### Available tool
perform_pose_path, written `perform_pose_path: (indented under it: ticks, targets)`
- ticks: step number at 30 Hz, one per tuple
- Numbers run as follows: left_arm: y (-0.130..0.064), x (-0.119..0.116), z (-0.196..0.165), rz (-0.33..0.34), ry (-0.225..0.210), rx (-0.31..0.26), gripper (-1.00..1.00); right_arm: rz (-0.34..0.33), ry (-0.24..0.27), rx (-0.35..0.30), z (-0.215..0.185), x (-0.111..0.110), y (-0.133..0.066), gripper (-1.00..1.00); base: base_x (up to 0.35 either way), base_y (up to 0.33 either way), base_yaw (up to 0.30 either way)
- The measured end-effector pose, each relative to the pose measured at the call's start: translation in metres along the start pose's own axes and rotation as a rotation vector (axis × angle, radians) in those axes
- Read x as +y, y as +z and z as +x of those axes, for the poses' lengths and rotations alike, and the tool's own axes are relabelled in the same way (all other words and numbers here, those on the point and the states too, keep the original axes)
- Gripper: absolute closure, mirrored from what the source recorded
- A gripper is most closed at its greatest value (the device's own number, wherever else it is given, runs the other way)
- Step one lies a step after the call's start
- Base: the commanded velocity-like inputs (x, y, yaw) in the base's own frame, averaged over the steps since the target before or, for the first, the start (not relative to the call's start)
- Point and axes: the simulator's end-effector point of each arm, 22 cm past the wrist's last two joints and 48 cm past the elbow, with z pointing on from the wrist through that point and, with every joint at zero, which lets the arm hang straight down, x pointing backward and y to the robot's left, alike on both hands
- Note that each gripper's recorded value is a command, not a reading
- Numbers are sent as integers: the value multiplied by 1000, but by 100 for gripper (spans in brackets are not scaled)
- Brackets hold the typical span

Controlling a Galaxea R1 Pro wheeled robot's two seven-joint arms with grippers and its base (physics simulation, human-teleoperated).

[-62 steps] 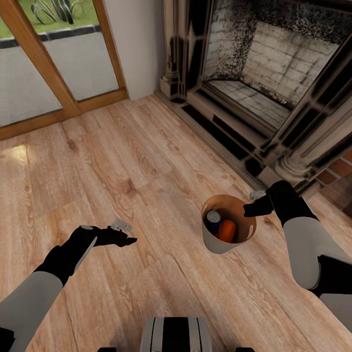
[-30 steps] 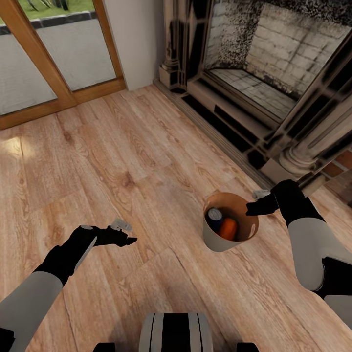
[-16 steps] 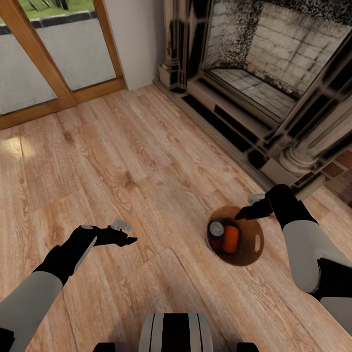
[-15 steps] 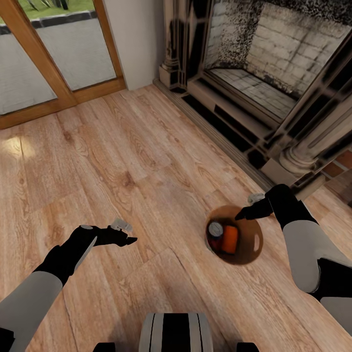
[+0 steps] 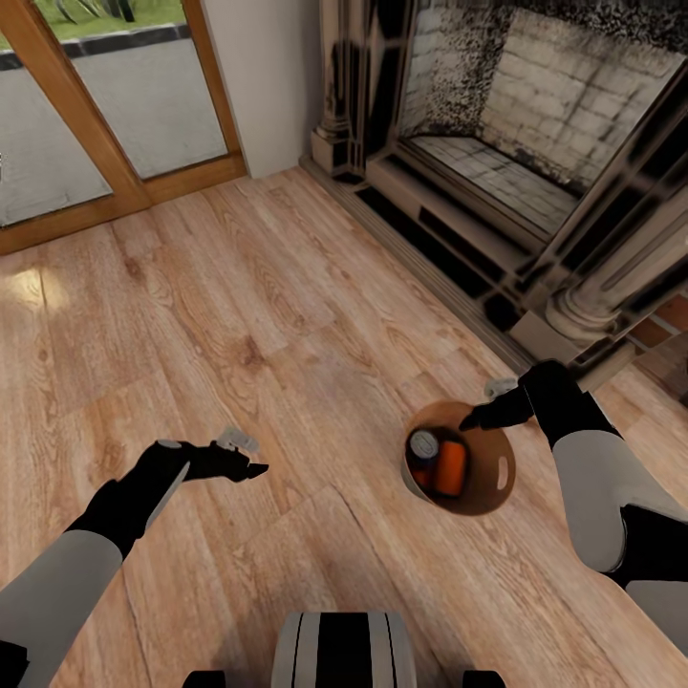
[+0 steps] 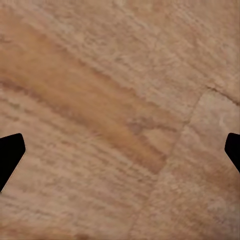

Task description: Put the three can of soda from the living room inside the tash can in the kitchen.

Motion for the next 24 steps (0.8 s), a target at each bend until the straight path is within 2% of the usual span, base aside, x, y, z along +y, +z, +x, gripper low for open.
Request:
perform_pose_path:
  ticks: [8, 24]
  targets:
    - [-14, -1, -15, -11, 12, -24, -100, 6, -5, -28, -7, 2, -20, -100, 0, 0, 0]
    - [-44, -6, -32, -12, 7, -10, -100, -6, -4, -8, -5, 13, -46, -100, 0, 0, 0]
